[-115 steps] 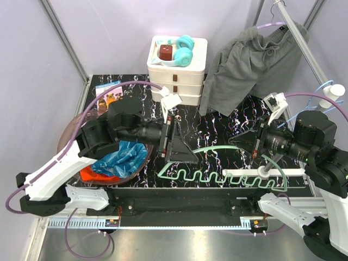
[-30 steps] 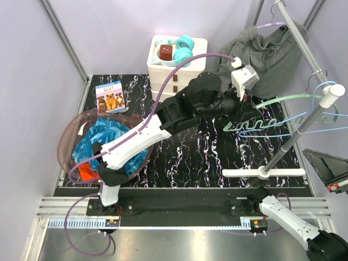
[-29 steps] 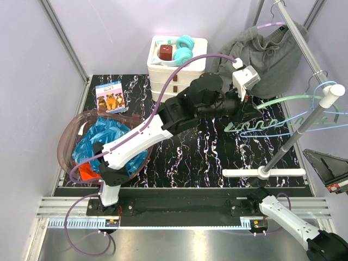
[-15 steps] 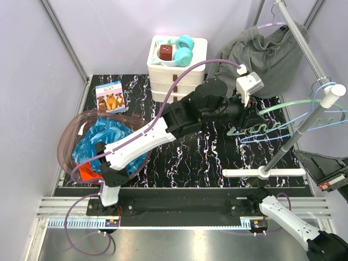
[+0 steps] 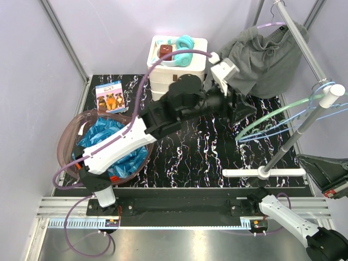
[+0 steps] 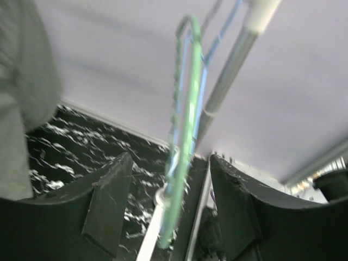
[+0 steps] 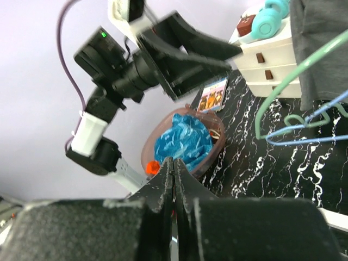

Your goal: Remove the shorts from the hanger

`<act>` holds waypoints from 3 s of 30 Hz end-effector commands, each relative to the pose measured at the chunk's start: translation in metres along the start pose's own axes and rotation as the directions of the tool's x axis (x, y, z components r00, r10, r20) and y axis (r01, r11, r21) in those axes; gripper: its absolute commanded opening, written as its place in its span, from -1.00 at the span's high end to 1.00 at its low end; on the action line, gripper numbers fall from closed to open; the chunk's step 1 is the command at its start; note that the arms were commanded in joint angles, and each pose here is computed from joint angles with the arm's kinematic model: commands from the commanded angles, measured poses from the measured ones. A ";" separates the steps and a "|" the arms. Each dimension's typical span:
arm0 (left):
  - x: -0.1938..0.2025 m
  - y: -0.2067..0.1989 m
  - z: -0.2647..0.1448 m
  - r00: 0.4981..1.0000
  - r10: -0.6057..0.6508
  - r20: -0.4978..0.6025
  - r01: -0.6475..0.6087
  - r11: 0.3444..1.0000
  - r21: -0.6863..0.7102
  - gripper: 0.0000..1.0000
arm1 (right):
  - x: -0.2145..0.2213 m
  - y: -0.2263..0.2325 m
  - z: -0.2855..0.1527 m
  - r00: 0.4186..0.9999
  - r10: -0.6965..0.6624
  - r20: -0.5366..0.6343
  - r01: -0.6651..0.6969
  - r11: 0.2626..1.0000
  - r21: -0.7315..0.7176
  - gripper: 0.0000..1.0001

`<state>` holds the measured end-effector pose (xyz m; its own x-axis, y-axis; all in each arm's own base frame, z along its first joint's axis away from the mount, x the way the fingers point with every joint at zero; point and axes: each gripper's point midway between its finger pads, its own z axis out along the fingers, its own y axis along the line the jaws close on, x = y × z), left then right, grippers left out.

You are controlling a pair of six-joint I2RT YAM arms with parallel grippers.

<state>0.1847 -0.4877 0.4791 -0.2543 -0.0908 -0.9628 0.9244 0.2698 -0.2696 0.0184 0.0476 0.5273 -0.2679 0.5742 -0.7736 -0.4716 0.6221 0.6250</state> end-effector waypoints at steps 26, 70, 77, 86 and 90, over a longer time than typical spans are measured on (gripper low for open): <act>-0.108 0.255 -0.012 0.878 0.422 0.226 -0.328 0.874 -0.359 -0.70 | 0.001 0.025 0.063 0.977 -0.211 -0.025 0.204 0.963 -0.174 0.31; -0.047 0.220 0.094 0.873 0.251 0.418 -0.250 0.966 -0.059 1.00 | -0.030 0.016 0.050 0.973 -0.229 0.028 0.230 0.973 -0.034 0.24; -0.075 0.161 0.074 0.873 0.209 0.440 -0.258 0.965 0.054 1.00 | -0.026 0.015 0.057 0.972 -0.234 0.008 0.234 0.971 -0.040 0.24; -0.145 0.116 0.022 0.841 0.113 0.529 -0.224 0.963 0.150 1.00 | -0.021 0.015 0.060 0.970 -0.243 -0.001 0.242 0.968 -0.059 0.21; -0.159 0.105 0.009 0.838 0.020 0.546 -0.158 0.965 0.207 1.00 | -0.020 0.016 0.060 0.967 -0.255 -0.001 0.254 0.965 -0.065 0.20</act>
<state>0.3890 -0.5114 0.4642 -0.1613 -0.3539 -0.9213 0.9524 0.1887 -0.2392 0.0701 0.0768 0.5470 -0.1837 0.3867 -0.9037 -0.5431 0.7264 0.4212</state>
